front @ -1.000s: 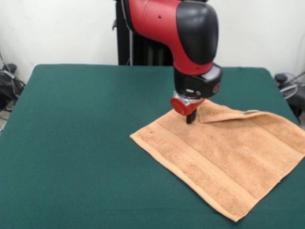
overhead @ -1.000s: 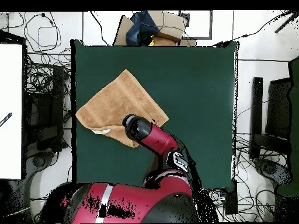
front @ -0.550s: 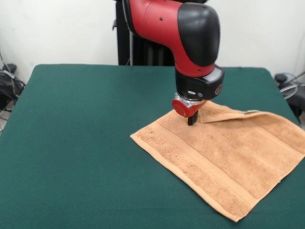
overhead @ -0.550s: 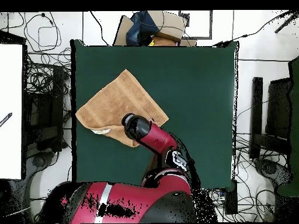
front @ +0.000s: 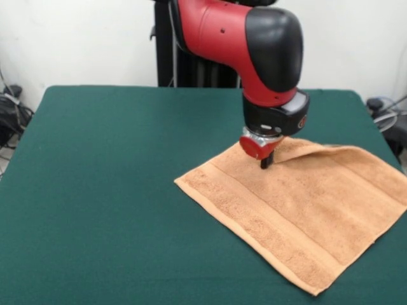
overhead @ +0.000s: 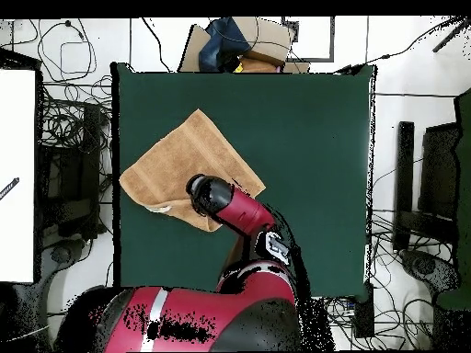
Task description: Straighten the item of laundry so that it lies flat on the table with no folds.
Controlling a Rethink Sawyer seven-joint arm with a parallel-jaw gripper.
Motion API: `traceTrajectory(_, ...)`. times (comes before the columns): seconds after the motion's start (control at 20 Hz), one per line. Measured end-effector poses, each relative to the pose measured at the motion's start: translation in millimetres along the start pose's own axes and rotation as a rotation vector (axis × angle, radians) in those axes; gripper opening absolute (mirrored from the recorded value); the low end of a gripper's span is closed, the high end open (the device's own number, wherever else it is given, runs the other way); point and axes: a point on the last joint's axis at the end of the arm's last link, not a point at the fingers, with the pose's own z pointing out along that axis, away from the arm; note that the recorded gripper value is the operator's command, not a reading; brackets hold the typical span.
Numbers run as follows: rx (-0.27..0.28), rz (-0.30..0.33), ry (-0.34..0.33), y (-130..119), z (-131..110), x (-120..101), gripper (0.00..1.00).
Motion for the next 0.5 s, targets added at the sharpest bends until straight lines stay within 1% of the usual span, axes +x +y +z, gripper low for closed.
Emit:
traceTrajectory(0.25,0.026,-0.005,0.007,-1.7,-1.1,5.4,0.0)
traceTrajectory(0.5,0.048,0.001,0.01,-1.8,-1.8,4.0,0.0)
